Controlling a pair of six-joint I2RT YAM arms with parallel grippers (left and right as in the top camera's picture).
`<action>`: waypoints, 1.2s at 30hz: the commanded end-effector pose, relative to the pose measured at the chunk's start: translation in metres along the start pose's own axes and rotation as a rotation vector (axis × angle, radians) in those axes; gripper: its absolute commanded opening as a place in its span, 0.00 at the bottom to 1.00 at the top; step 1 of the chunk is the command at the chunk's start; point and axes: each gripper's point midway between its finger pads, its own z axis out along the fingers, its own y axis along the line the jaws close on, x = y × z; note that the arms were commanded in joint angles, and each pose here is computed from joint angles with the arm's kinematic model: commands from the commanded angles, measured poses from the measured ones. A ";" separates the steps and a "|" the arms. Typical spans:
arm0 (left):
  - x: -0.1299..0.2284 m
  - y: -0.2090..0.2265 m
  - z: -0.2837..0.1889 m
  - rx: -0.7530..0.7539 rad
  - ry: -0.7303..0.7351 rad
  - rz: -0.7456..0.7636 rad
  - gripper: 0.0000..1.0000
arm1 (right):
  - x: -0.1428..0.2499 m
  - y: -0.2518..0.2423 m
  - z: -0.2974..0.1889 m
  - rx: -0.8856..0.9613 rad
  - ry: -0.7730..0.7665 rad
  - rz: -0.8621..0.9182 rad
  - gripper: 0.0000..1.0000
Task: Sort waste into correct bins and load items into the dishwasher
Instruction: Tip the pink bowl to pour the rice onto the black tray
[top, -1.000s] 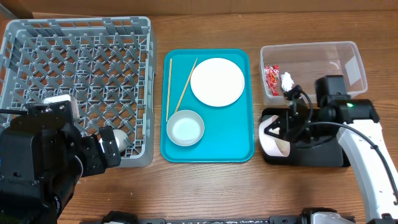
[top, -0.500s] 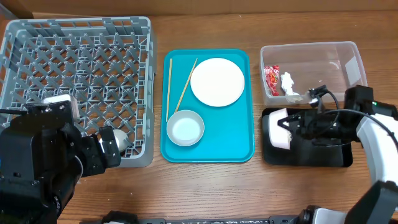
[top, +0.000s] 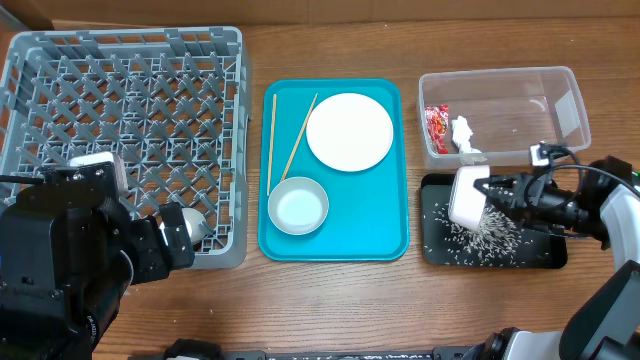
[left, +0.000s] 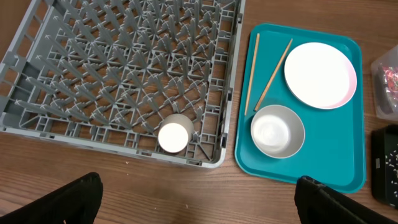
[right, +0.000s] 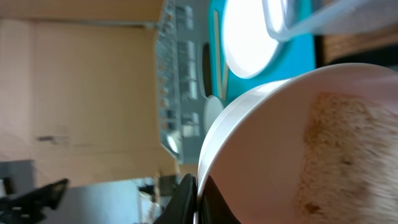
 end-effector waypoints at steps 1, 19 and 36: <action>0.000 0.002 0.001 -0.013 -0.003 -0.012 1.00 | -0.008 0.014 -0.009 -0.111 -0.073 0.008 0.04; -0.001 0.002 0.001 -0.013 -0.003 -0.012 1.00 | -0.018 0.014 -0.039 -0.159 -0.190 0.125 0.04; -0.001 0.002 0.001 -0.013 -0.003 -0.012 1.00 | -0.005 0.028 -0.034 -0.177 -0.187 -0.058 0.04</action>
